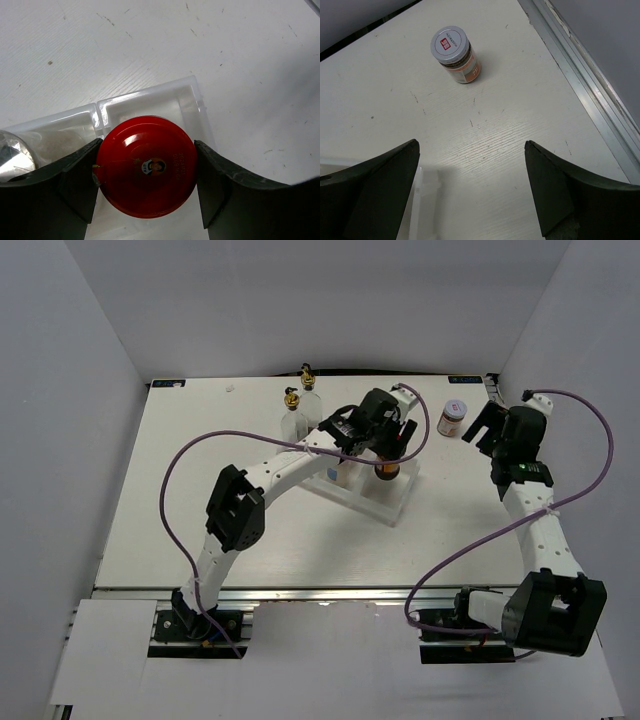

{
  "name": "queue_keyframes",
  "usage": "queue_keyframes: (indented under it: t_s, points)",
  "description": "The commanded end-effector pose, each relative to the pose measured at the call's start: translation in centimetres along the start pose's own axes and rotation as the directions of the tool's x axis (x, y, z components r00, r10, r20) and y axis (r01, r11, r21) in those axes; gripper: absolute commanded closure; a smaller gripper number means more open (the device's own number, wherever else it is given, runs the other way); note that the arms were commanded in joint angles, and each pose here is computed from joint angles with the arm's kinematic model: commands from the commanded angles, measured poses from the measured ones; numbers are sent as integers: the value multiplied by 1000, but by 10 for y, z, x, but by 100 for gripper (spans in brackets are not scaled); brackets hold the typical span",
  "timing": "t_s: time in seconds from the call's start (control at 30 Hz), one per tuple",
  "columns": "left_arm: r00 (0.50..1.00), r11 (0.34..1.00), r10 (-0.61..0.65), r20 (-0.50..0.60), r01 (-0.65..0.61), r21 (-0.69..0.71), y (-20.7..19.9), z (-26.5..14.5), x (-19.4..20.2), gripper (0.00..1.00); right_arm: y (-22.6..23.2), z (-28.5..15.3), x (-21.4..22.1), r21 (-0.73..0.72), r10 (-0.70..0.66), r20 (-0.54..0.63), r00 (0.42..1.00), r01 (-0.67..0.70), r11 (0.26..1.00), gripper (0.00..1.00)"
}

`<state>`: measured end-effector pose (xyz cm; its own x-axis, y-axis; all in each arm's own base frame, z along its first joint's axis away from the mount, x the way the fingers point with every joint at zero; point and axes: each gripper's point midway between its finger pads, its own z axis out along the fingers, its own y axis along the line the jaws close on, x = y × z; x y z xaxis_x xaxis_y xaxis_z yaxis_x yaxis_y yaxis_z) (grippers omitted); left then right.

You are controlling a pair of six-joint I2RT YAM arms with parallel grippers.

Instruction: Organize the condiment bottles

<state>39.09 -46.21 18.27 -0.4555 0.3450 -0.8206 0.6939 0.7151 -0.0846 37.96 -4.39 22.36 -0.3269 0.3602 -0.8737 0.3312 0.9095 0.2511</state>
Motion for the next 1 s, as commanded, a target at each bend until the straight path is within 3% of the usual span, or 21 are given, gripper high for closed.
queue_keyframes:
  t_s: [0.0,0.07,0.27,0.37,0.4,0.43,0.5,0.63,0.97]
  points:
    - [981,1000,9,195,-12,16,-5,-15,-64,91,7,3,-21,-29,6,55,998,-4,1000,11]
    - [981,1000,14,195,-16,9,-4,-9,-61,84,8,7,-26,-34,-10,60,998,12,999,11]
    - [984,999,20,174,-13,-41,6,10,-51,82,17,24,-41,-57,-49,65,997,52,997,11]
    - [985,999,18,170,-11,-44,7,15,-46,69,32,37,-45,-126,-73,61,995,81,989,11]
    - [985,999,17,173,-9,-45,7,15,-46,53,36,46,-38,-149,-81,36,996,86,985,11]
    - [985,999,17,171,-9,-46,7,16,-45,45,39,50,-41,-163,-90,43,995,95,982,11]
    - [987,999,22,162,-16,-38,6,17,-42,41,42,66,-40,-172,-107,25,994,110,979,11]
    - [987,999,20,157,-16,-32,5,13,-42,2,51,92,-36,-203,-144,-35,989,134,970,11]
    - [974,999,33,224,-26,-36,3,-28,-82,2,44,165,-4,-156,-189,-200,961,159,975,11]
